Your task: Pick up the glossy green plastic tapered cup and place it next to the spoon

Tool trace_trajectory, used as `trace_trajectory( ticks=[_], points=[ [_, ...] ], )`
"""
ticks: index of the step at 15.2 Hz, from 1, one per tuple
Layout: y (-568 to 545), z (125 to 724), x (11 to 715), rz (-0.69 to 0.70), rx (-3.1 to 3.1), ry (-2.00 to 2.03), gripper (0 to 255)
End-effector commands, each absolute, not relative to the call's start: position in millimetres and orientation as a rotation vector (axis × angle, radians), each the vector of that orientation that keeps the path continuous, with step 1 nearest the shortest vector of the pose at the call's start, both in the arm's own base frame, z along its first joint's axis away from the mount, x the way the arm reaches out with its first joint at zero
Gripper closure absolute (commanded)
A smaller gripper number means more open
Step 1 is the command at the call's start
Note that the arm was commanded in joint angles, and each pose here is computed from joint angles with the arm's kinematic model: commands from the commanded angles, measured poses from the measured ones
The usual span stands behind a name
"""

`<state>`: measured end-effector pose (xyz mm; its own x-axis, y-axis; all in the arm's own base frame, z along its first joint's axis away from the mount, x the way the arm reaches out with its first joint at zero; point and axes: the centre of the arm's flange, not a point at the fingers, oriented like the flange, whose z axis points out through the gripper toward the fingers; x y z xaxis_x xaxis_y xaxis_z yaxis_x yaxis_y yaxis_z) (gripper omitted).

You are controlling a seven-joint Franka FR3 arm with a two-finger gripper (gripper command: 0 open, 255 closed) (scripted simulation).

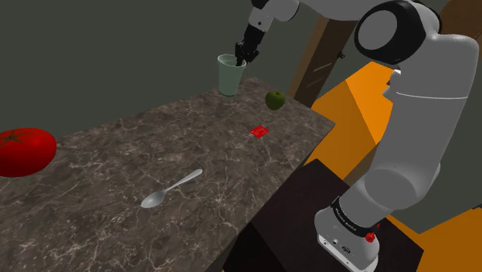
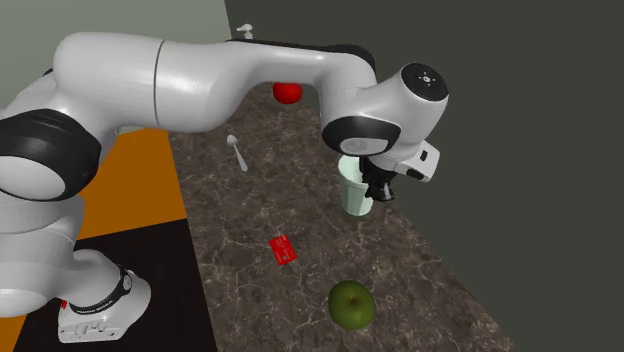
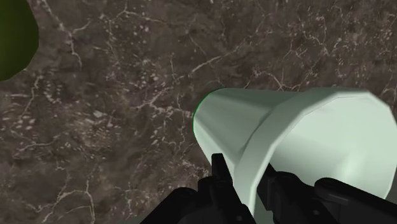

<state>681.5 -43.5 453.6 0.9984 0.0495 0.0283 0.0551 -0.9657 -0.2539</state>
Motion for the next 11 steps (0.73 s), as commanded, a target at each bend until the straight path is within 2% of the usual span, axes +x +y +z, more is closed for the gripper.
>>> trace_trajectory(
  ticks=[1, 11],
  points=[
    [-44, 466, 682, -0.032, -2.883, -0.077, 255],
    [-44, 519, 682, -0.032, -2.883, -0.077, 255]
  ],
)
